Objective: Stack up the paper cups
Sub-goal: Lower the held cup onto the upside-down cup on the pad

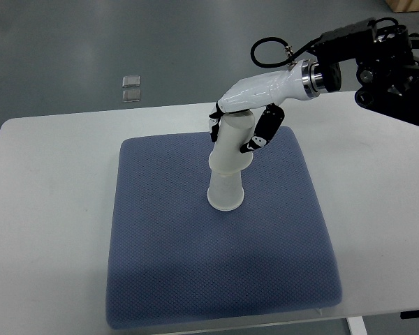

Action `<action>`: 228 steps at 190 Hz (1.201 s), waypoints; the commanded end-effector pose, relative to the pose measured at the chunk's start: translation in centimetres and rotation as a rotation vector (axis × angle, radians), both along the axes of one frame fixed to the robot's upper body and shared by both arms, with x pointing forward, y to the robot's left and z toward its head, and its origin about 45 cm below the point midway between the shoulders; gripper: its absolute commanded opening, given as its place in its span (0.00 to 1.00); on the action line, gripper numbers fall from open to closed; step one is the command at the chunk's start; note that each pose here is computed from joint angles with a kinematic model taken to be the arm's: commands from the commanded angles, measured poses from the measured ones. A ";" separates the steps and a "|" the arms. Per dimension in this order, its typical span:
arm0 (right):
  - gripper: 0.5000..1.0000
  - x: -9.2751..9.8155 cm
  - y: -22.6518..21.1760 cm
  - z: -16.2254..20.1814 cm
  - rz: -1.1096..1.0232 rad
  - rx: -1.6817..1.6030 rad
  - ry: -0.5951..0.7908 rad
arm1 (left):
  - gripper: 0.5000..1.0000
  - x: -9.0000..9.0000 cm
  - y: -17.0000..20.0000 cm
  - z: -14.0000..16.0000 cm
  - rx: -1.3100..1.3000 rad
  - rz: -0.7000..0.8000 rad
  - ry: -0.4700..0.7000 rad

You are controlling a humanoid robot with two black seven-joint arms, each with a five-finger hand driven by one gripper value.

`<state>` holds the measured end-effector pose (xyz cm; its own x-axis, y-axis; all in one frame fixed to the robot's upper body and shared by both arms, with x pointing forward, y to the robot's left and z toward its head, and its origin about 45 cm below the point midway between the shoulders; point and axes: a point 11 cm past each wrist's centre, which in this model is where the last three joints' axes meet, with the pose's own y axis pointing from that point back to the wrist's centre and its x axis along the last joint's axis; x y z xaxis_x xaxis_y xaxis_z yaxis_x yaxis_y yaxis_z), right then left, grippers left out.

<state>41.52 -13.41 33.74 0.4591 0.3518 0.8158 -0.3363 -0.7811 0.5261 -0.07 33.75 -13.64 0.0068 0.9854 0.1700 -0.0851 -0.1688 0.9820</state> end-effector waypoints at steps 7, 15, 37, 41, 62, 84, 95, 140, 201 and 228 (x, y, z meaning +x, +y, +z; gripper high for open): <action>0.32 0.2 -0.3 -0.9 -0.013 -0.009 0.012 | 1.00 0.0 0.0 0.0 0.000 0.000 0.000; 0.32 0.2 -0.1 -1.1 -0.011 -0.008 0.015 | 1.00 0.0 0.0 0.0 0.000 0.000 0.000; 0.32 0.1 0.3 -1.2 -0.004 -0.006 0.019 | 1.00 0.0 0.0 0.0 0.000 0.000 0.000; 0.32 0.1 0.4 -1.2 -0.003 -0.006 0.019 | 1.00 0.0 0.0 0.0 0.000 0.000 0.000; 0.32 0.1 0.4 -1.2 -0.003 -0.005 0.020 | 1.00 0.0 0.0 0.0 0.000 0.000 0.000; 0.32 0.1 0.3 -1.5 -0.005 -0.008 0.022 | 1.00 0.0 0.0 0.0 0.000 0.000 0.000; 0.33 0.0 0.4 -2.0 -0.004 -0.010 0.031 | 1.00 0.0 0.0 0.0 0.000 0.000 0.000; 0.36 0.2 0.2 -2.8 -0.018 -0.005 0.032 | 1.00 0.0 0.0 0.0 0.000 0.000 0.000; 0.72 0.3 0.3 -2.7 -0.023 0.025 0.016 | 1.00 0.0 0.0 0.0 0.000 0.000 0.000; 0.75 0.3 0.3 -2.7 -0.024 0.028 0.017 | 1.00 0.0 0.0 0.0 0.000 0.000 0.000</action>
<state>41.79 -13.14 30.99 0.4807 0.3215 0.8158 -0.3451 -0.7859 0.5131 -0.07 33.75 -13.64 0.0069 0.9854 0.1700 -0.0851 -0.1688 0.9820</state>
